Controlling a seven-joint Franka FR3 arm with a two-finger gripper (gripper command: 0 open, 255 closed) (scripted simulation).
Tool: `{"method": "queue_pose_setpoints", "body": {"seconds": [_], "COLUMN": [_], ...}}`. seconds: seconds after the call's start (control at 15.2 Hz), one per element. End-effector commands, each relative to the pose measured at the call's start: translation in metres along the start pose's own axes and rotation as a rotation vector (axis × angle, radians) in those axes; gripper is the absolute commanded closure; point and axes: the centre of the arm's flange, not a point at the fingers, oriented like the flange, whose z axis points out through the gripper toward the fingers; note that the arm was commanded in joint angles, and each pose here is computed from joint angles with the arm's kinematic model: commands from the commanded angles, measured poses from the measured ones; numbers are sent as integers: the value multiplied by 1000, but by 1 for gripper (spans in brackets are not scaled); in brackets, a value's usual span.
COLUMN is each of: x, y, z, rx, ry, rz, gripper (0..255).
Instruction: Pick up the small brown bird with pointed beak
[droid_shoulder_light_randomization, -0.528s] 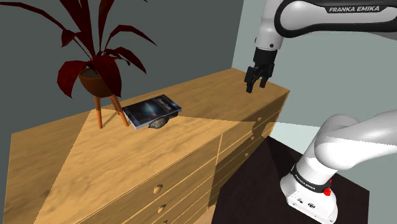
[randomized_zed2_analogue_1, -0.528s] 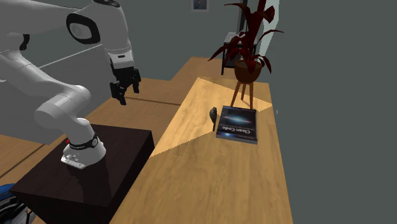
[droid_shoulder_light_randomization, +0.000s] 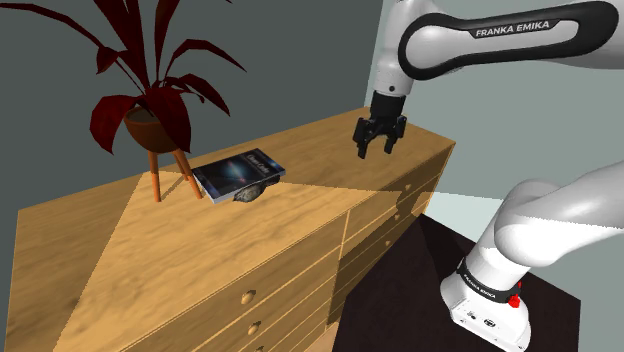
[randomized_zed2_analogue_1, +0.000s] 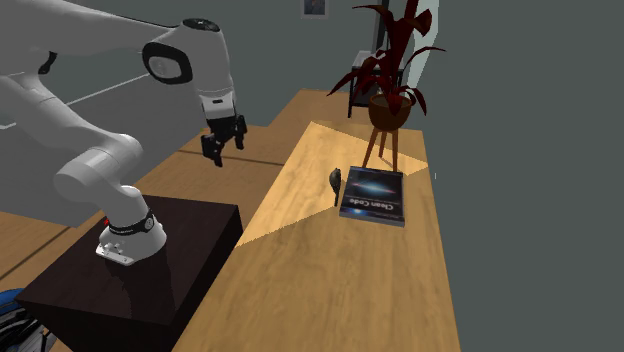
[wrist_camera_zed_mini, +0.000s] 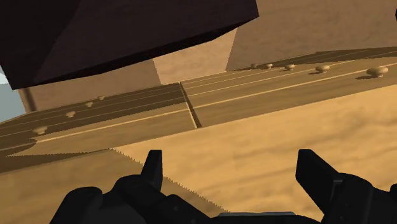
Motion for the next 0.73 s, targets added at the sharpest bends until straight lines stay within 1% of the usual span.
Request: {"method": "queue_pose_setpoints", "body": {"seconds": [0.0, 0.66], "x": [9, 73], "y": [-19, -104], "z": [12, 72], "rx": [18, 100], "ry": [0, -3], "rz": [59, 332], "gripper": [0, 0]}}
